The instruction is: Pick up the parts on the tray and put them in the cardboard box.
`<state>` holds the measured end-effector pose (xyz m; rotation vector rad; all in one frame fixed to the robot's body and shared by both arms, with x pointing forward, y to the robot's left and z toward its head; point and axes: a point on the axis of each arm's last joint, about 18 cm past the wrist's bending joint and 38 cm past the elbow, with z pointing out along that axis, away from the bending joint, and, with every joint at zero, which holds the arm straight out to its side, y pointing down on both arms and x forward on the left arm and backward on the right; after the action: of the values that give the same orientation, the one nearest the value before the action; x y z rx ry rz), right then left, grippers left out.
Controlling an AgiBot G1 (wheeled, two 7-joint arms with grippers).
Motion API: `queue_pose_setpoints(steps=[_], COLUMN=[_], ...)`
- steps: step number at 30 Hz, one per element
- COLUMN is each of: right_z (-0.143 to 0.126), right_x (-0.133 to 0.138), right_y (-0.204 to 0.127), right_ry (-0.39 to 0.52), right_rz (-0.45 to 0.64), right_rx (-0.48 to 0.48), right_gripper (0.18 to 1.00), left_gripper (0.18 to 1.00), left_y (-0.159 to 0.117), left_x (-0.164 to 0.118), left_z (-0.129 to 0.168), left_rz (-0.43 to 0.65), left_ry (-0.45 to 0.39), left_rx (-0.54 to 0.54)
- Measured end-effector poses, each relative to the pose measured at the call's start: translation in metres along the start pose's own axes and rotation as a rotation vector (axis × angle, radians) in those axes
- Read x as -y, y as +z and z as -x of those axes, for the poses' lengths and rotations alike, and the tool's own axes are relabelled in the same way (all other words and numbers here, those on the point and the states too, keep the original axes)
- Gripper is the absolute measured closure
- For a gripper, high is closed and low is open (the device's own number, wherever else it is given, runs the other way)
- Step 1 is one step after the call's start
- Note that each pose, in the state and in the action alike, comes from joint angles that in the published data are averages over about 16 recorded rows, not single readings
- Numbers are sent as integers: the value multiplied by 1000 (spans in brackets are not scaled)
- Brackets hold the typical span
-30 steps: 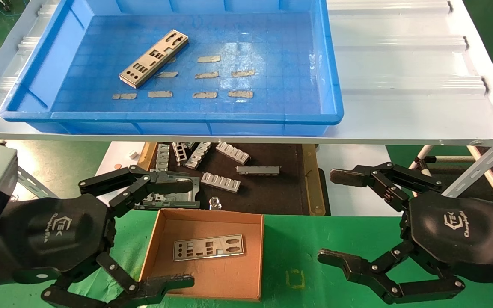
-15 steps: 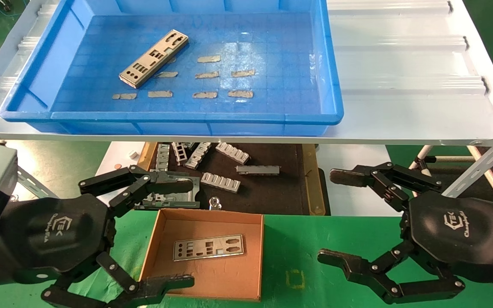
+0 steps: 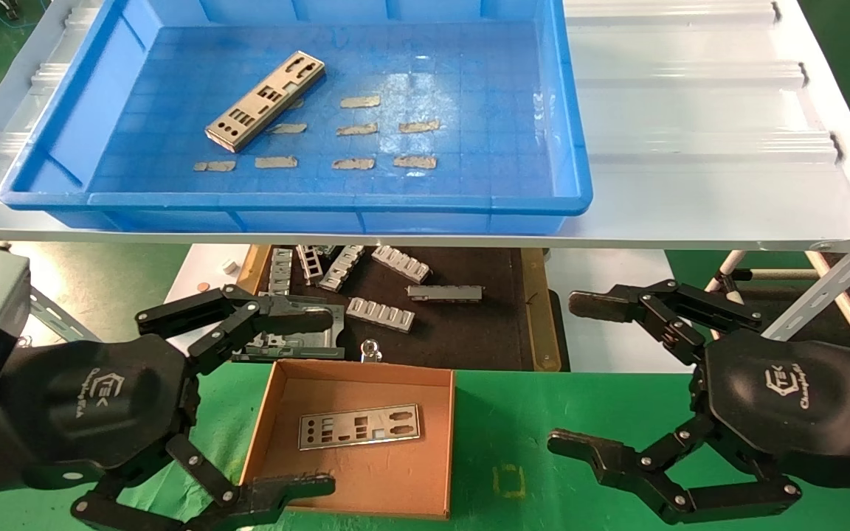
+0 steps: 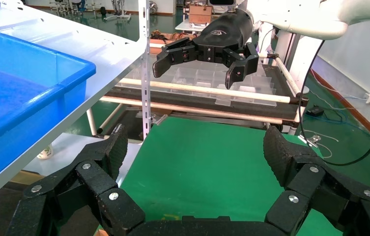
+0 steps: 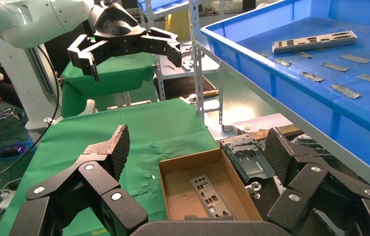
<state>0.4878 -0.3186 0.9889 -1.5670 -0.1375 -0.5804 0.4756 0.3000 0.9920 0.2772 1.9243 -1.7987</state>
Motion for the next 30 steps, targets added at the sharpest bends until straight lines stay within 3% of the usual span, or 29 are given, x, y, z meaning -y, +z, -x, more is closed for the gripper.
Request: queue_pose_setpoints(steps=[30], right_z=[0], right_x=[0], right_y=[0], right_ry=[0], right_rz=[0], right_rx=[0], right_gripper=[178], left_gripper=[184], left_y=[0], left_x=[0], left_z=[0], left_rz=[0], left_ry=[0], left_rx=[0])
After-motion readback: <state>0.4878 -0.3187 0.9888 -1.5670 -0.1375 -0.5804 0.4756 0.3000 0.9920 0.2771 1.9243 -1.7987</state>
